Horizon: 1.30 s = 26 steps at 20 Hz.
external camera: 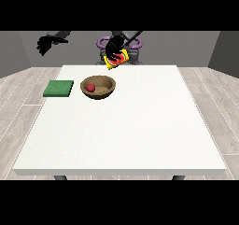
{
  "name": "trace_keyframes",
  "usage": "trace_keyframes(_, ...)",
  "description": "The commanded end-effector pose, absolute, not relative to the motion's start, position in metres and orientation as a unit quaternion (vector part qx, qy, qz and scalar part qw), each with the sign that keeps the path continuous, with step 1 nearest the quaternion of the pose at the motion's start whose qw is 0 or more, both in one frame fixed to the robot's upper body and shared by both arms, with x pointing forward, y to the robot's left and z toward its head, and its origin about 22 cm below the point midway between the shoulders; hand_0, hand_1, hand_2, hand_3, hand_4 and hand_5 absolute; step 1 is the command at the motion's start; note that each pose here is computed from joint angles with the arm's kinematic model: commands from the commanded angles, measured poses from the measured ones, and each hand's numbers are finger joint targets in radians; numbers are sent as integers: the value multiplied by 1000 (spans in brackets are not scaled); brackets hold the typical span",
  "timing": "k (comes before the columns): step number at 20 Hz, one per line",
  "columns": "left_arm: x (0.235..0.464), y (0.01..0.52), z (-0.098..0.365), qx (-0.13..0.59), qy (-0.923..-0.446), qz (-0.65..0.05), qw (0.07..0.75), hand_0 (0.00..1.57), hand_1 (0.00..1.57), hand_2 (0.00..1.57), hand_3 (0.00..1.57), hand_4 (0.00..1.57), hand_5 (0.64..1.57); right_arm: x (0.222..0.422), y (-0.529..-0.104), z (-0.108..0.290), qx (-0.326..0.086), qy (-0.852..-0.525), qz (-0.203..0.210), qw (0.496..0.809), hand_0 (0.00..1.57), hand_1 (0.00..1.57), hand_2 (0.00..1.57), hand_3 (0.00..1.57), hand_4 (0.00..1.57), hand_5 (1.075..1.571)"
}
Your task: Pick the cup and pour the ball into the bowl, then pick the bowl and place it on the pad
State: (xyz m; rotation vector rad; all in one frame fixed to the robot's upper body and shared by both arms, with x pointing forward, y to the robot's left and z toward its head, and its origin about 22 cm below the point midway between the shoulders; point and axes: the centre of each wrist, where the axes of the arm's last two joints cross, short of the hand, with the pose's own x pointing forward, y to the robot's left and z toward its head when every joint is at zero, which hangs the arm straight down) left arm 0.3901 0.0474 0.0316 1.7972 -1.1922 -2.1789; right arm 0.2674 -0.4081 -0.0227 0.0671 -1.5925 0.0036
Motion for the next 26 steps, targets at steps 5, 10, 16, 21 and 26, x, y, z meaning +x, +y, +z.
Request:
trace_keyframes(5, 405, 70, 68, 552, -566, -523, 317, 1306, 1306, 1571, 1571, 1571, 1069, 263, -412, -24, 7, -707, -27, 706, 0, 0, 0, 0, 0, 1569)
trace_keyframes(10, 394, 91, 51, 444, -659, -353, 493, 1023, 1023, 1257, 941, 1391, 1300, 261, -395, -36, 4, -702, -57, 710, 0, 0, 0, 0, 225, 1565)
trace_keyframes(16, 372, 120, 40, 287, -716, -136, 621, 0, 0, 0, 0, 0, 1550, 299, -363, -13, 24, -739, -43, 672, 0, 0, 0, 0, 303, 1568)
trace_keyframes(21, 353, 119, 49, 118, -789, -98, 595, 0, 0, 0, 0, 0, 1564, 330, -304, -4, 11, -751, -64, 657, 0, 0, 0, 0, 201, 1571)
trace_keyframes(26, 348, 152, 34, 37, -803, -112, 584, 0, 0, 0, 0, 0, 1564, 331, -295, -12, -26, -737, -124, 663, 0, 0, 0, 0, 319, 1570)
